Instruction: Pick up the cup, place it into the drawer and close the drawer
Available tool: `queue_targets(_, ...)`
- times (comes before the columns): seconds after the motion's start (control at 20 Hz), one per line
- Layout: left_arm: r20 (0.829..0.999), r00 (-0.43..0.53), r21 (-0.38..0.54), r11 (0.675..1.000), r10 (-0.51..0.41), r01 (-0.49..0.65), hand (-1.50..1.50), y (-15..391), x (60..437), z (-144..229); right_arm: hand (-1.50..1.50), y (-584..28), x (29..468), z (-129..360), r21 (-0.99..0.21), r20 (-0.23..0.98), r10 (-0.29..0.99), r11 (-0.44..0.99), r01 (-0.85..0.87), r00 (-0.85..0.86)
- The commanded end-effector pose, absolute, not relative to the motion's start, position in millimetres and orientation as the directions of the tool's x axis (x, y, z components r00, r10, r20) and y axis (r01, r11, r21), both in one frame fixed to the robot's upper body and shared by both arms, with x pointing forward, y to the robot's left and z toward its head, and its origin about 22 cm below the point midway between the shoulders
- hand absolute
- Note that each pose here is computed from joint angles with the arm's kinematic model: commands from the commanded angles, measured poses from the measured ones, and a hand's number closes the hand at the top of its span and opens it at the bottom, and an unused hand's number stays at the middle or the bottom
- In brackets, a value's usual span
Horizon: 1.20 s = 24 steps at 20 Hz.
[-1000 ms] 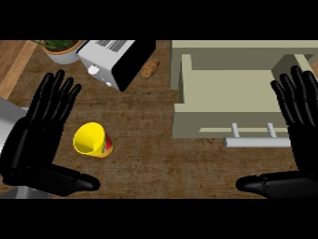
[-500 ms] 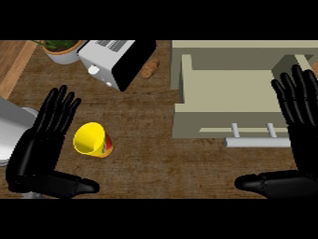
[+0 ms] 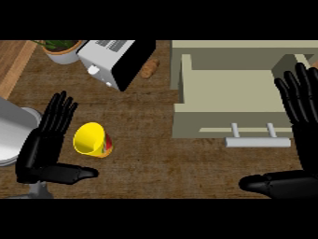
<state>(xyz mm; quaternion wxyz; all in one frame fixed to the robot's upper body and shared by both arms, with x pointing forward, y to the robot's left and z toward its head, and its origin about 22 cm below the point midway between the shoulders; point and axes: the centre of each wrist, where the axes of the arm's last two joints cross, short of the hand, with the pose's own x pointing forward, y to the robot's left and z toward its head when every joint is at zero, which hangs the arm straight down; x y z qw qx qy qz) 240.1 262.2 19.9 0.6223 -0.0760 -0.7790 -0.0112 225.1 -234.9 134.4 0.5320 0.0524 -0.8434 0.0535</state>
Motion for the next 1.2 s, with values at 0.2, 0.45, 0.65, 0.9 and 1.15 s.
queue_targets(0.2, 0.98, -0.17, -0.085, 0.991, 0.103, 0.108, -1.5, 257, 247, -31, -1.5, -221, 237, 131, -0.024, 0.909, -0.039, 0.989, -0.147, -0.414)
queue_targets(0.45, 0.981, -0.168, -0.071, 0.989, 0.093, 0.13, -1.5, 289, 256, -40, -1.5, -227, 225, 131, -0.02, 0.906, -0.051, 0.987, -0.161, -0.421)
queue_targets(0.65, 0.987, -0.145, -0.048, 0.992, 0.066, 0.119, -1.5, 289, 245, -63, -1.5, -236, 223, 147, -0.027, 0.903, -0.045, 0.986, -0.162, -0.427)
queue_targets(0.9, 0.986, -0.14, -0.082, 0.992, 0.094, 0.095, -1.5, 287, 258, -88, -1.5, -241, 234, 139, -0.013, 0.899, -0.051, 0.99, -0.142, -0.435)
queue_targets(1.15, 0.986, -0.15, -0.067, 0.996, 0.076, 0.065, -1.5, 271, 249, -92, -1.5, -236, 219, 133, -0.029, 0.915, -0.041, 0.985, -0.168, -0.401)
